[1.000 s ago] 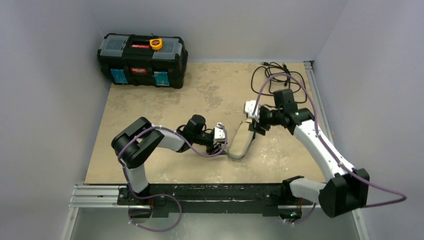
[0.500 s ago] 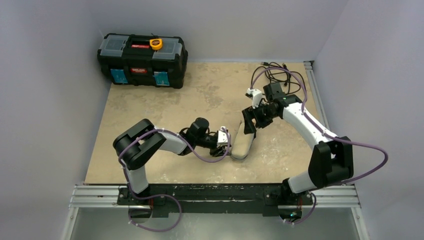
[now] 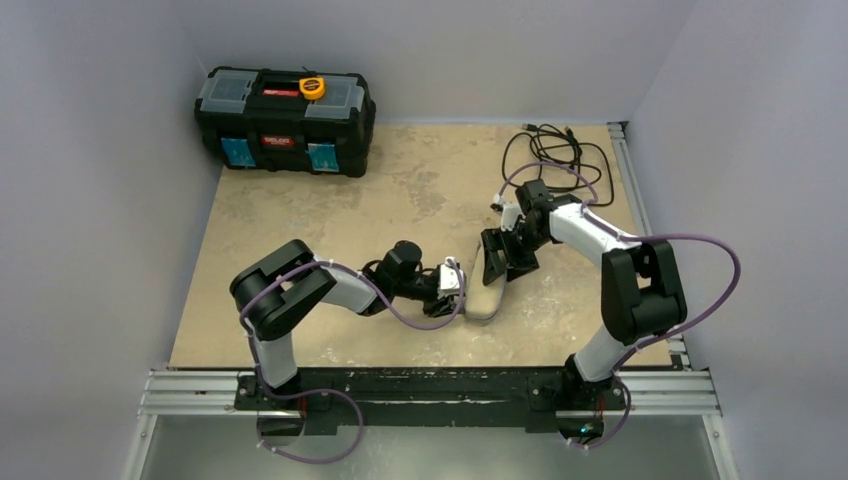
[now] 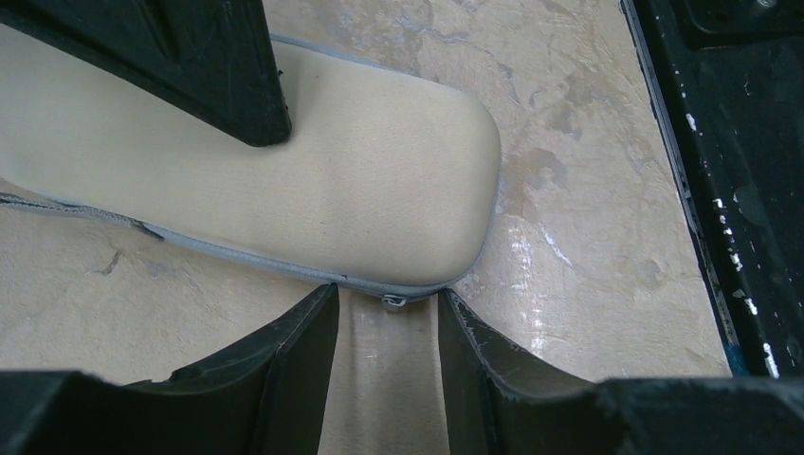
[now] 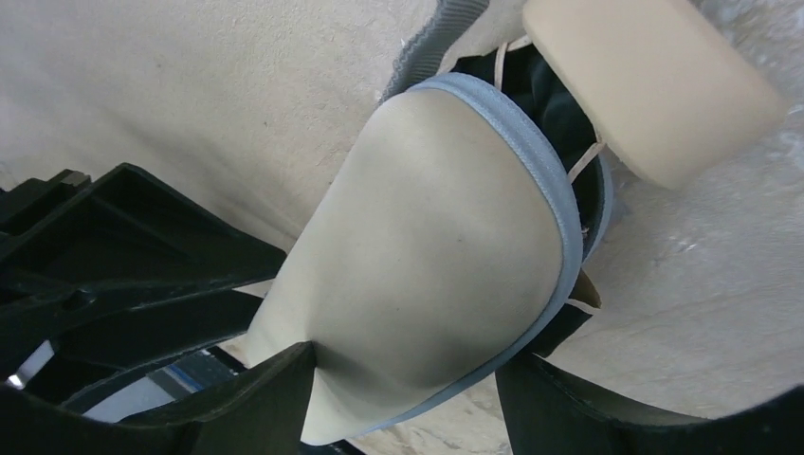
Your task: Open the umbrella
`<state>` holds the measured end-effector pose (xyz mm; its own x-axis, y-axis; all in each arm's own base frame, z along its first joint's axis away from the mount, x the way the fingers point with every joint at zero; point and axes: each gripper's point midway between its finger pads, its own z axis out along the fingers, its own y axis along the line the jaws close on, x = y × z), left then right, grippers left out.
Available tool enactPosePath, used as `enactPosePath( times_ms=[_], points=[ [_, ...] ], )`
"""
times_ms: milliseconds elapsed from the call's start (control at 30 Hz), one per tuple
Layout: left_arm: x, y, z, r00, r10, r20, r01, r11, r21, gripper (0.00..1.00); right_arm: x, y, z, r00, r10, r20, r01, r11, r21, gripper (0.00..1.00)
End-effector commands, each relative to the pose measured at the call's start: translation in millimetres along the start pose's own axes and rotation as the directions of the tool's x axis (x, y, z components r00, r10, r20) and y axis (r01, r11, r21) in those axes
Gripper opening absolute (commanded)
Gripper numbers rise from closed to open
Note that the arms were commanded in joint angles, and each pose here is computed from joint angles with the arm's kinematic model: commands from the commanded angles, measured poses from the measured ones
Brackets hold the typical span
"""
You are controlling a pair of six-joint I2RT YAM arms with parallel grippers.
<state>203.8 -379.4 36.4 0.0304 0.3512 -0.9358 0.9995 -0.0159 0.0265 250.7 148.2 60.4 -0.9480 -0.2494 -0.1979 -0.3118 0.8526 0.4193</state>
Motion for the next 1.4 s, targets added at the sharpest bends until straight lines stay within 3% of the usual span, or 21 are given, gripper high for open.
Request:
enactPosePath(
  times_ms=[0, 133, 467, 700, 833, 1100, 1367],
  points=[
    [-4, 0, 5, 1.000, 0.016, 0.027, -0.016, 1.000, -0.004, 0.42, 0, 3, 7, 0.999, 0.041, -0.002, -0.041, 0.998, -0.039, 0.66],
    [2, -5, 7, 1.000, 0.008, 0.017, -0.008, 1.000, 0.011, 0.37, -2, -2, 12, 1.000, 0.028, 0.004, -0.027, 0.999, -0.025, 0.53],
    [18, -7, 11, 1.000, -0.017, -0.016, 0.017, 1.000, 0.016, 0.30, 2, -17, 21, 0.999, -0.013, -0.039, 0.011, 0.999, -0.034, 0.38],
    [3, -5, 16, 0.997, -0.071, 0.041, 0.071, 0.997, 0.011, 0.20, 5, -26, 24, 0.998, -0.019, -0.056, 0.017, 0.999, -0.039, 0.30],
    [-4, -1, 15, 0.994, -0.088, 0.059, 0.089, 0.996, -0.023, 0.00, 7, -28, 25, 0.997, -0.037, -0.061, 0.034, 0.998, -0.051, 0.23],
    [1, 34, 10, 0.984, -0.174, 0.039, 0.178, 0.970, -0.165, 0.00, 8, -28, 27, 0.991, -0.114, -0.075, 0.107, 0.990, -0.090, 0.08],
    [-6, 91, -1, 0.951, -0.296, 0.087, 0.308, 0.900, -0.308, 0.00, 1, -25, 28, 0.989, -0.134, -0.070, 0.125, 0.985, -0.120, 0.05]
  ],
)
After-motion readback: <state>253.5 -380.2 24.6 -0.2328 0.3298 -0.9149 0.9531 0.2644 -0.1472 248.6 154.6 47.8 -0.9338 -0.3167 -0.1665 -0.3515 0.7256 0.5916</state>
